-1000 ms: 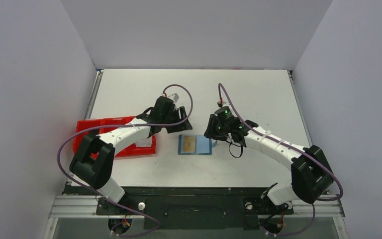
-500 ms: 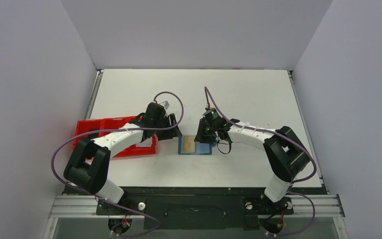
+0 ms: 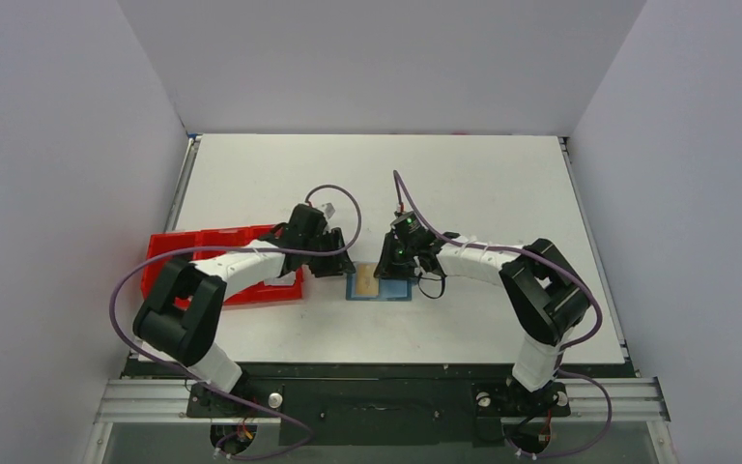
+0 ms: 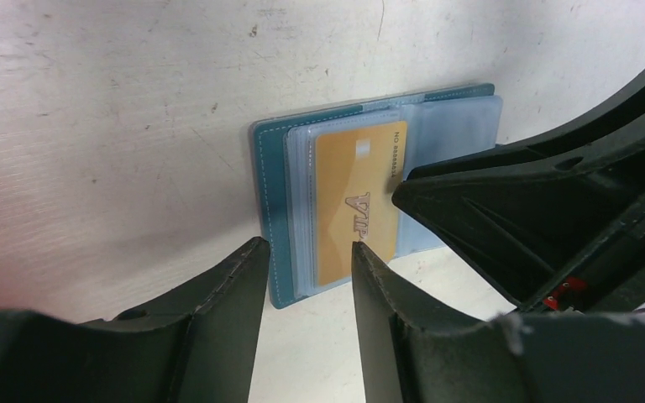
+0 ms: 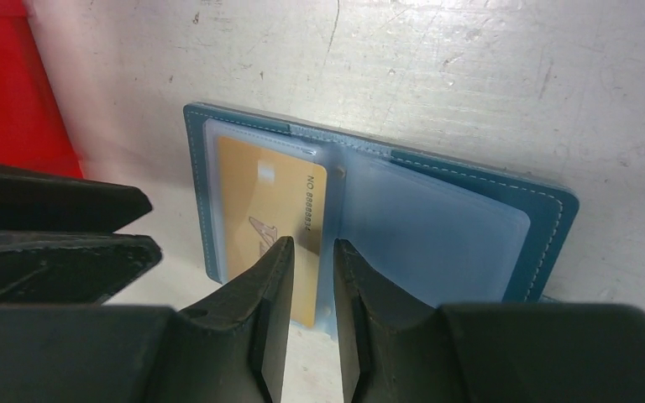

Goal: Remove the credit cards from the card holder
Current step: Remove the credit card from the card holder.

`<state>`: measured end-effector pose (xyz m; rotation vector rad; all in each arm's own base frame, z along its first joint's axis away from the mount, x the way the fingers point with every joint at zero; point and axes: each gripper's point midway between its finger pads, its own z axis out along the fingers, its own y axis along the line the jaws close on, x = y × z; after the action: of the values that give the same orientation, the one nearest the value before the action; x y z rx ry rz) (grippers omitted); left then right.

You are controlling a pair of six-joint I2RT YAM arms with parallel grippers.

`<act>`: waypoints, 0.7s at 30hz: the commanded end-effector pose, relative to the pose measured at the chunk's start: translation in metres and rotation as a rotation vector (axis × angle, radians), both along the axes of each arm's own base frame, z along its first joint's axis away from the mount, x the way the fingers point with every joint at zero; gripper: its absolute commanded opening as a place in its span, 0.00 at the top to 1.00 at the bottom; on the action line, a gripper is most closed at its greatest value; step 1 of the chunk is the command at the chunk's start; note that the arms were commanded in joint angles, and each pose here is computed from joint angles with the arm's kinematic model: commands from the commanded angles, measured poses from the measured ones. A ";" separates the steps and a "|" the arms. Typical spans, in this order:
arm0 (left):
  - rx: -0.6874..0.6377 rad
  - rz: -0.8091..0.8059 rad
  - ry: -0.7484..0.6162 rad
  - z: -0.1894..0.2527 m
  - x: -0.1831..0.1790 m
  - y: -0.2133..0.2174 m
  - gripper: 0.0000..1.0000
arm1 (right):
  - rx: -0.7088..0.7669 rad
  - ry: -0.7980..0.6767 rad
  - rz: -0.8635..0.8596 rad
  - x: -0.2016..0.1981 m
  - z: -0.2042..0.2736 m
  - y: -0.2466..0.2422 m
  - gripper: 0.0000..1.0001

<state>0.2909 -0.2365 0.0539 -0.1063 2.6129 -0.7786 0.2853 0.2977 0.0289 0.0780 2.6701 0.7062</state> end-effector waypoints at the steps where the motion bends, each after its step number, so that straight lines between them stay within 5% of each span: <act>1: -0.036 -0.040 -0.018 -0.001 0.002 -0.017 0.62 | 0.052 -0.030 -0.010 0.011 0.005 0.009 0.79; 15: 0.015 -0.085 0.030 -0.033 -0.013 -0.036 0.78 | 0.059 0.001 -0.006 0.004 -0.011 0.005 0.81; 21: 0.069 -0.065 0.058 -0.045 -0.019 -0.034 0.93 | 0.092 0.013 0.005 0.002 -0.015 0.011 0.82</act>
<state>0.2754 -0.2635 0.0208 -0.0322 2.6794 -0.7640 0.2876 0.2997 0.0214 0.1063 2.6636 0.7733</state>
